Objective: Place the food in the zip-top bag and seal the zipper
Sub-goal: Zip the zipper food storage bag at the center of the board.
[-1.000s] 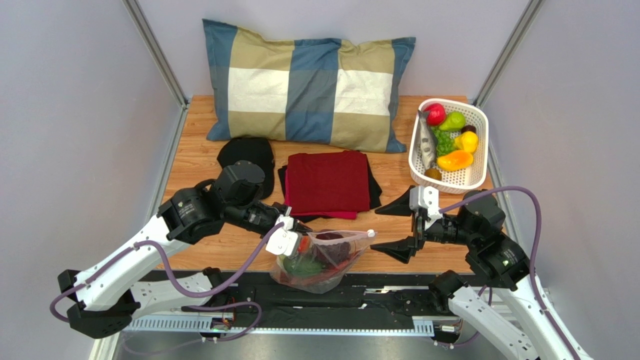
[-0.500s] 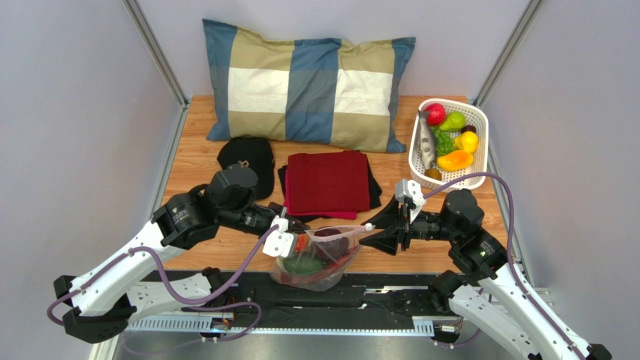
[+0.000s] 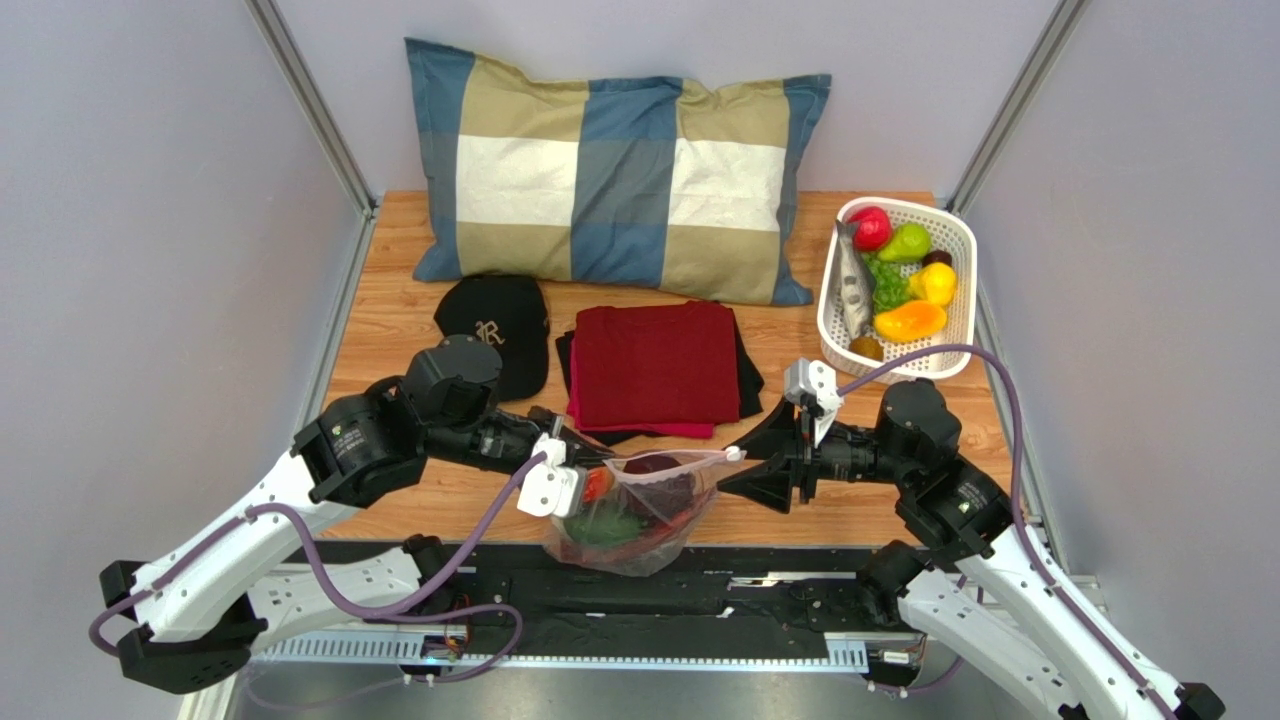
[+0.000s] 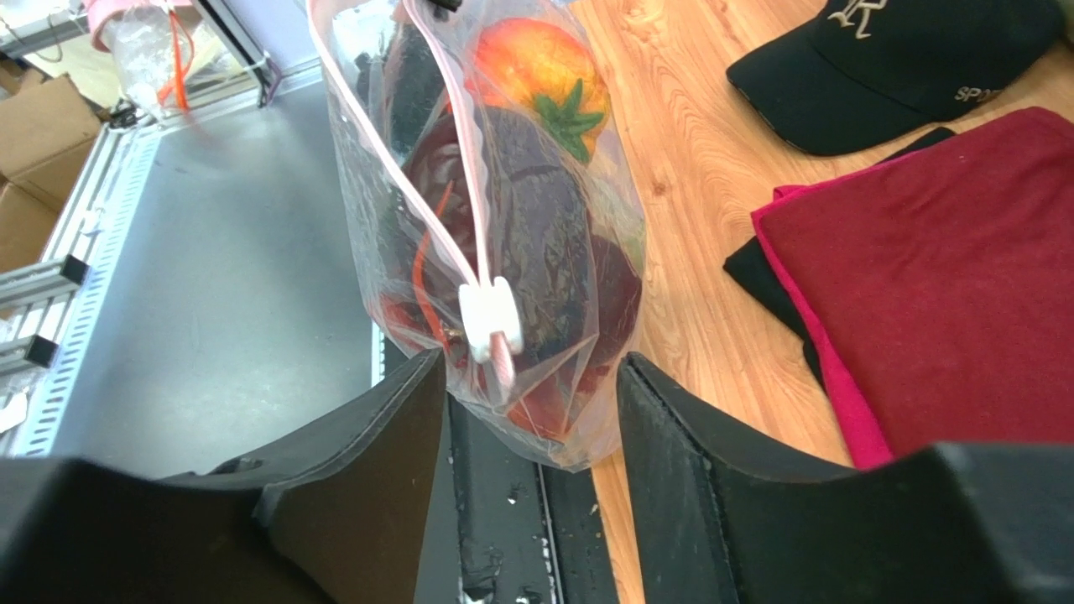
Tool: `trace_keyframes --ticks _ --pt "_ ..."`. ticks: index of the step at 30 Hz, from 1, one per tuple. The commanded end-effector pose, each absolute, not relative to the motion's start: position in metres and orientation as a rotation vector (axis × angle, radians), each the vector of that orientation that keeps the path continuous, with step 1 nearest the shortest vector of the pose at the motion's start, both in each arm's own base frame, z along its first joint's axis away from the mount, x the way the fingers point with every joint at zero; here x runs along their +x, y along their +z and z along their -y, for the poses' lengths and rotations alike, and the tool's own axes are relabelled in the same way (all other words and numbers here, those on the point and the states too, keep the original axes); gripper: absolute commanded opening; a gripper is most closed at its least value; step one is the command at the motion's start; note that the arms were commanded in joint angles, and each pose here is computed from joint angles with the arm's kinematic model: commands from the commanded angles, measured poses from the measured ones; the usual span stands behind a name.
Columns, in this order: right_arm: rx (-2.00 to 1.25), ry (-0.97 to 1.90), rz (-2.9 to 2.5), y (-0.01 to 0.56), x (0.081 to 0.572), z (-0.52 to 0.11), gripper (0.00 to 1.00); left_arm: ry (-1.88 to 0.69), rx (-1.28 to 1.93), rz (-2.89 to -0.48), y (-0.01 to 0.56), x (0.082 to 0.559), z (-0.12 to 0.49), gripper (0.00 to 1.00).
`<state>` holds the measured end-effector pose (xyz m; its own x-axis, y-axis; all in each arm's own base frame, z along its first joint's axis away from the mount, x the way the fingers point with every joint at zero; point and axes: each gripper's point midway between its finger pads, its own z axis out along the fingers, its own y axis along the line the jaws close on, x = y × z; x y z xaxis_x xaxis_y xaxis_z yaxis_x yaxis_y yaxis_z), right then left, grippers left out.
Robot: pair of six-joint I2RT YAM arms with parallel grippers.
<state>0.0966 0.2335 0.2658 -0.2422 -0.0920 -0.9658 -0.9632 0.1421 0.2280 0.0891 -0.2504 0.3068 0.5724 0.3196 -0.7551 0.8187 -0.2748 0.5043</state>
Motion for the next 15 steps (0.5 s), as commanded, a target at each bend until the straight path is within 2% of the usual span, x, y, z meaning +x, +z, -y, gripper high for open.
trace_keyframes --ticks 1,4,6,9,12,13,14,15 --pt "-1.042 1.199 -1.489 0.279 0.101 -0.233 0.45 -0.647 1.78 -0.84 0.332 0.089 0.255 0.0" --pt "-1.031 1.211 -1.46 0.288 0.101 -0.236 0.33 -0.648 1.784 -0.842 0.331 0.089 0.255 0.0" --pt "-1.021 1.223 -1.455 0.294 0.101 -0.236 0.3 -0.654 1.788 -0.844 0.329 0.089 0.256 0.0" --pt "-1.017 1.226 -1.439 0.302 0.103 -0.238 0.42 -0.667 1.792 -0.853 0.328 0.088 0.257 0.0" --pt "-1.034 1.223 -1.435 0.303 0.102 -0.238 0.42 -0.67 1.793 -0.855 0.327 0.089 0.259 0.0" --pt "-1.044 1.219 -1.428 0.303 0.102 -0.238 0.4 -0.666 1.79 -0.851 0.328 0.089 0.259 0.0" --pt "-1.049 1.219 -1.425 0.302 0.102 -0.238 0.26 -0.666 1.79 -0.851 0.328 0.09 0.259 0.0" --pt "-1.057 1.222 -1.428 0.301 0.1 -0.238 0.18 -0.664 1.788 -0.853 0.328 0.09 0.259 0.0"
